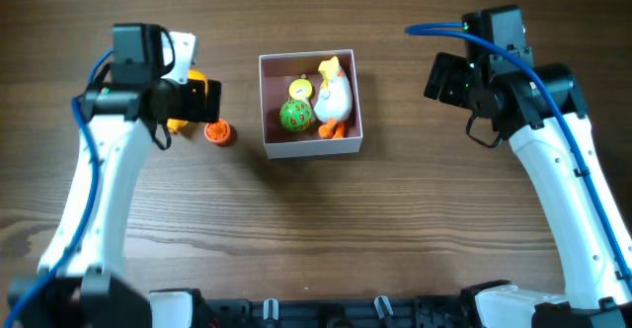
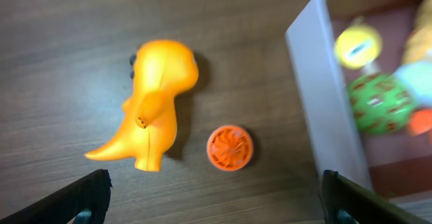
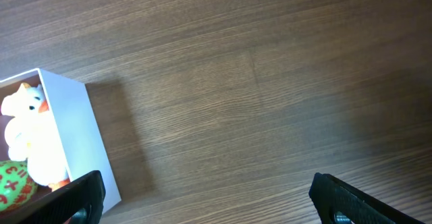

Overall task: Pack container
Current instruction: 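Move left gripper over the orange dinosaur and grasp it, then lift the orange dinosaur with left gripper and carry it over the box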

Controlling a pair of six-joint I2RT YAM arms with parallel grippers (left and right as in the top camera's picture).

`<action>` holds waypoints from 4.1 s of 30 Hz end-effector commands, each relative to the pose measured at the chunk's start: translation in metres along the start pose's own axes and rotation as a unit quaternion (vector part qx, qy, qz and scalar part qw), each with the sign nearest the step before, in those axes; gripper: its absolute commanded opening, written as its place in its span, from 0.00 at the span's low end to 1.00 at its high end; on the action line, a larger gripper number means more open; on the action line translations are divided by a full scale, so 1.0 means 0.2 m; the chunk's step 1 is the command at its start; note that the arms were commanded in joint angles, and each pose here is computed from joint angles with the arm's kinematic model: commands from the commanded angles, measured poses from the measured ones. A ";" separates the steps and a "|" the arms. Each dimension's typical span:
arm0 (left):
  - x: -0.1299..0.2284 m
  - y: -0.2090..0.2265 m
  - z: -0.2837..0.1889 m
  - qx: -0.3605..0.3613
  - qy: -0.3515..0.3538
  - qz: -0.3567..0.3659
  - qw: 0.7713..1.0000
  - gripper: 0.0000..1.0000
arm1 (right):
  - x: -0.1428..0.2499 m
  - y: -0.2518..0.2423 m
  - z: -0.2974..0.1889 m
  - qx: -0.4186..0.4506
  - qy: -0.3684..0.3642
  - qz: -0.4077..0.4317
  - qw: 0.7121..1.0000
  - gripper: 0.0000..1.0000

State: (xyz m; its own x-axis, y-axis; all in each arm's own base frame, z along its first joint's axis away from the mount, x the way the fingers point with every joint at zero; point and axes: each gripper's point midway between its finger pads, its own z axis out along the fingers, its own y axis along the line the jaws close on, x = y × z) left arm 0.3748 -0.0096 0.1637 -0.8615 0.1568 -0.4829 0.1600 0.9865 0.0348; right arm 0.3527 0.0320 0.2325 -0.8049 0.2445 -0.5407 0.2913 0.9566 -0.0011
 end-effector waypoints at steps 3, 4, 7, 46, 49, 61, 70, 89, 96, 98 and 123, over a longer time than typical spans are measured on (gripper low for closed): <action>0.09 0.06 0.27 -0.020 0.074 0.072 0.994 1.00 | -0.03 -0.02 -0.04 0.004 -0.016 0.004 1.000 1.00; 0.10 0.06 0.30 -0.021 0.080 0.074 0.994 0.99 | -0.03 -0.02 -0.04 0.004 -0.016 0.004 1.000 1.00; 0.10 0.12 0.40 -0.040 0.087 0.070 0.993 0.99 | -0.03 -0.02 -0.04 0.004 -0.016 0.004 1.000 1.00; -0.27 0.15 0.37 -0.054 -0.025 0.053 0.997 0.04 | -0.03 -0.02 -0.03 0.005 -0.015 0.004 1.000 1.00; -0.49 -0.02 0.13 -0.047 -0.102 0.085 0.990 0.04 | -0.03 -0.02 -0.03 0.005 -0.015 0.004 1.000 1.00; -0.43 -0.73 -0.37 0.054 -0.157 0.173 0.971 0.04 | -0.03 -0.02 -0.03 0.005 -0.015 0.004 1.000 1.00; -0.34 -0.93 -0.04 0.133 -0.086 0.180 0.971 0.04 | -0.03 -0.02 -0.03 0.005 -0.015 0.004 1.000 1.00; -0.28 -0.97 0.28 0.132 -0.036 0.186 0.973 0.04 | -0.03 -0.02 -0.03 0.005 -0.015 0.004 1.000 1.00; -0.23 -0.96 0.28 0.131 -0.016 0.187 0.973 0.04 | -0.03 -0.02 -0.03 0.005 -0.015 0.004 1.000 1.00; -0.22 -0.95 0.28 0.131 -0.013 0.187 0.973 0.08 | -0.03 -0.02 -0.03 0.005 -0.015 0.004 1.000 1.00; -0.41 -1.03 0.09 0.162 -0.100 0.161 0.968 0.29 | -0.03 -0.02 -0.03 0.005 -0.015 0.004 1.000 1.00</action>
State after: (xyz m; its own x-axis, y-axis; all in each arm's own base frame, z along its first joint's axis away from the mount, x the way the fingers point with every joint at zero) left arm 0.4203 -0.2124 0.1760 -0.6551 0.4167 -0.6303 0.5495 0.8353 -0.0189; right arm 0.3527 0.0320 0.2325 -0.8049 0.2445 -0.5407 0.2913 0.9566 -0.0011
